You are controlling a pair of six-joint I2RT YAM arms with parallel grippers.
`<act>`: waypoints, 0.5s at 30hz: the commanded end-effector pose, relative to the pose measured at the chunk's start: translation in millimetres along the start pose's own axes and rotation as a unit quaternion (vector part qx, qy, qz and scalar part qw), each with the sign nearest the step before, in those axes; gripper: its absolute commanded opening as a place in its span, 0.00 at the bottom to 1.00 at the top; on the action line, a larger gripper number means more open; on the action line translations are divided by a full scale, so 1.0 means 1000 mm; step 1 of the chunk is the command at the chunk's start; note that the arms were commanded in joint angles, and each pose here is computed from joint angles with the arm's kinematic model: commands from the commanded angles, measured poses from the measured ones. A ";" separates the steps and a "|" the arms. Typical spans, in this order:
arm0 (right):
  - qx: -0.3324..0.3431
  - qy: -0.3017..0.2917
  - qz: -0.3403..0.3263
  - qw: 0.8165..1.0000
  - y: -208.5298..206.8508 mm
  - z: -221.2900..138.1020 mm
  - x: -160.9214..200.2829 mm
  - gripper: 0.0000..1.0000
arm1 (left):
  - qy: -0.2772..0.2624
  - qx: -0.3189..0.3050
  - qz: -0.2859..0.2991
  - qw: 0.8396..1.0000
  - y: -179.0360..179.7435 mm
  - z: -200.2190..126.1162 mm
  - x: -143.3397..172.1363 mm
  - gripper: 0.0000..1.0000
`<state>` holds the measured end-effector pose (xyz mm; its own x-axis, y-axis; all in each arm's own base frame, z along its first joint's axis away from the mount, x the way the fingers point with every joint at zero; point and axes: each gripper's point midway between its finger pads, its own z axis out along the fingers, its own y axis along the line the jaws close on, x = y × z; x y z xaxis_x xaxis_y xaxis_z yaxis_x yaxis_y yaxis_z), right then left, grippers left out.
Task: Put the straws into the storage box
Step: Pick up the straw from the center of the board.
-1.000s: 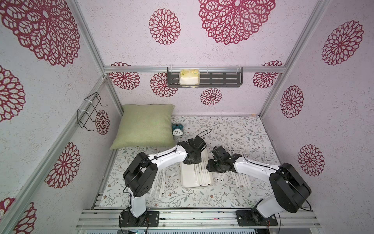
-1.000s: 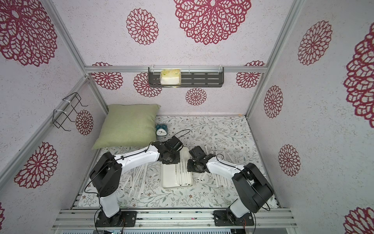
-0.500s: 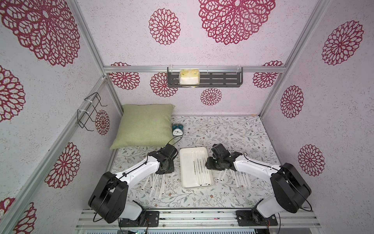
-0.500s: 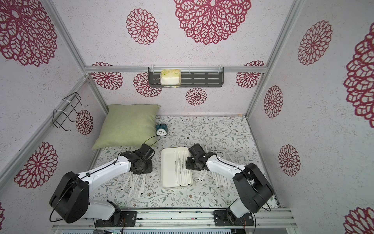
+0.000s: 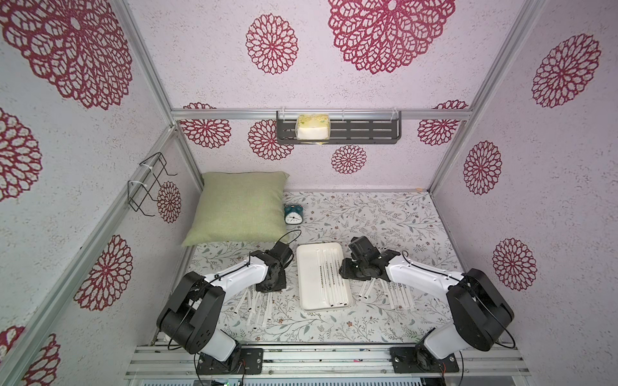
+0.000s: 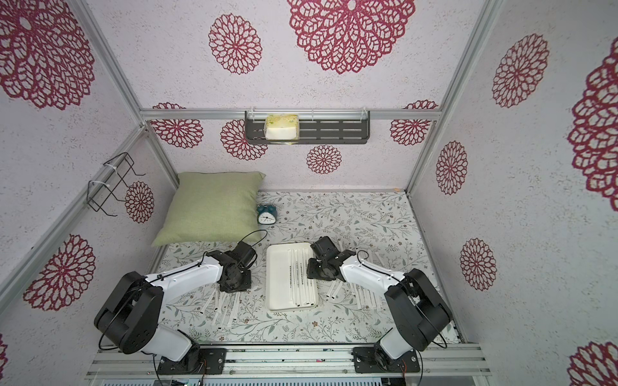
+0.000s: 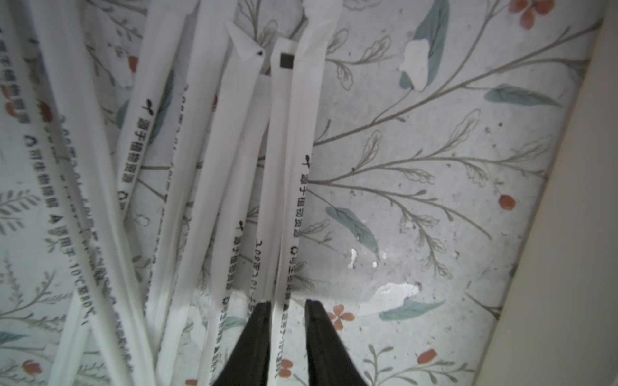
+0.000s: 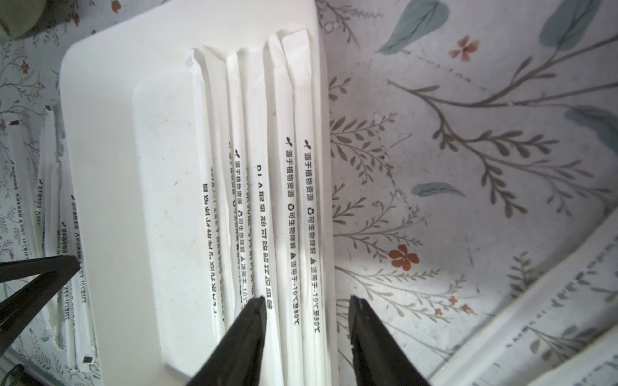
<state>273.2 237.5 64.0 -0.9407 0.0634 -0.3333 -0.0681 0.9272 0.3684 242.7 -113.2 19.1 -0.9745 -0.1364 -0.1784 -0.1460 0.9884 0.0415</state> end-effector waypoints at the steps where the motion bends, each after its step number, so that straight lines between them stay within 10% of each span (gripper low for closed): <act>1: 0.008 -0.004 -0.009 1.000 0.002 -0.003 -0.004 0.47 | -0.002 -0.001 0.000 1.000 0.002 0.006 -0.001 0.24; 15: 0.012 -0.005 -0.012 1.000 0.000 -0.002 -0.004 0.46 | -0.015 0.019 -0.001 1.000 -0.004 -0.012 -0.010 0.10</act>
<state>272.0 235.6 61.0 -0.9434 0.0604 -0.3262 -0.0641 0.9316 0.3577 240.5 -114.5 12.5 -0.9779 -0.1304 -0.1632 -0.1377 0.9899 0.0342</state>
